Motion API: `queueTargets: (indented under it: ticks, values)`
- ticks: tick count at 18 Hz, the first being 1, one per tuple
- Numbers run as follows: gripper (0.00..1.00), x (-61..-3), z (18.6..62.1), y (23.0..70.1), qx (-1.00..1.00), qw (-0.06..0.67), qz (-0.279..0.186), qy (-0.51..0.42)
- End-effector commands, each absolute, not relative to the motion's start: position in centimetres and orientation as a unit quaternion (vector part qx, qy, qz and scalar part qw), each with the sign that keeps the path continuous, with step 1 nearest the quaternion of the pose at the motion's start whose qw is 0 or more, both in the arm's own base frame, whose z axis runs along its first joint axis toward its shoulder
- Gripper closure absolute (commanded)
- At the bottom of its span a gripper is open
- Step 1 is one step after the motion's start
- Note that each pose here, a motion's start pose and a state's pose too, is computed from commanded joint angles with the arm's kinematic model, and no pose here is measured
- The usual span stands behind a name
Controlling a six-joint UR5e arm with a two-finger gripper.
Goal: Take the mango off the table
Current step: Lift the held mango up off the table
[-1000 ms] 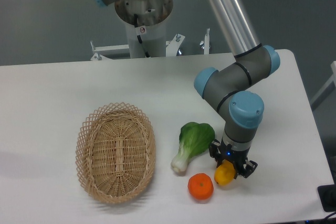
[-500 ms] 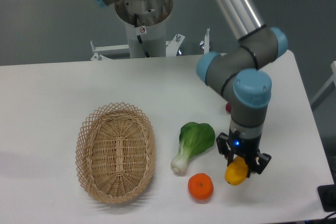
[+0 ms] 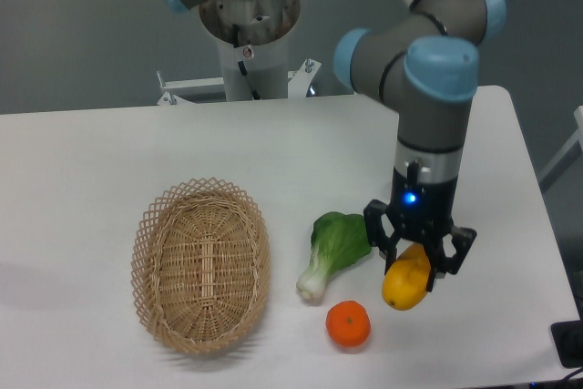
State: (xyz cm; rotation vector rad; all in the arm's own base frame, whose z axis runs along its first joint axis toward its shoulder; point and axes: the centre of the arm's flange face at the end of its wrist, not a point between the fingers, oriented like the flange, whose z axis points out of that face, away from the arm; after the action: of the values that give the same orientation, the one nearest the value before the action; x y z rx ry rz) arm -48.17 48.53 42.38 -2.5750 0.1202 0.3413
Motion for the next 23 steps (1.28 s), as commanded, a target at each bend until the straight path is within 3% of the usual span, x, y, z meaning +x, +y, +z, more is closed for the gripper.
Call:
queueTargets:
  ticks: [8, 23]
  values:
    - [0.65, -51.3, 46.7, 41.6, -0.94, 0.326, 0.098, 0.005]
    - [0.65, -52.3, 46.9, 39.3, -0.945, 0.309, 0.102, 0.042]
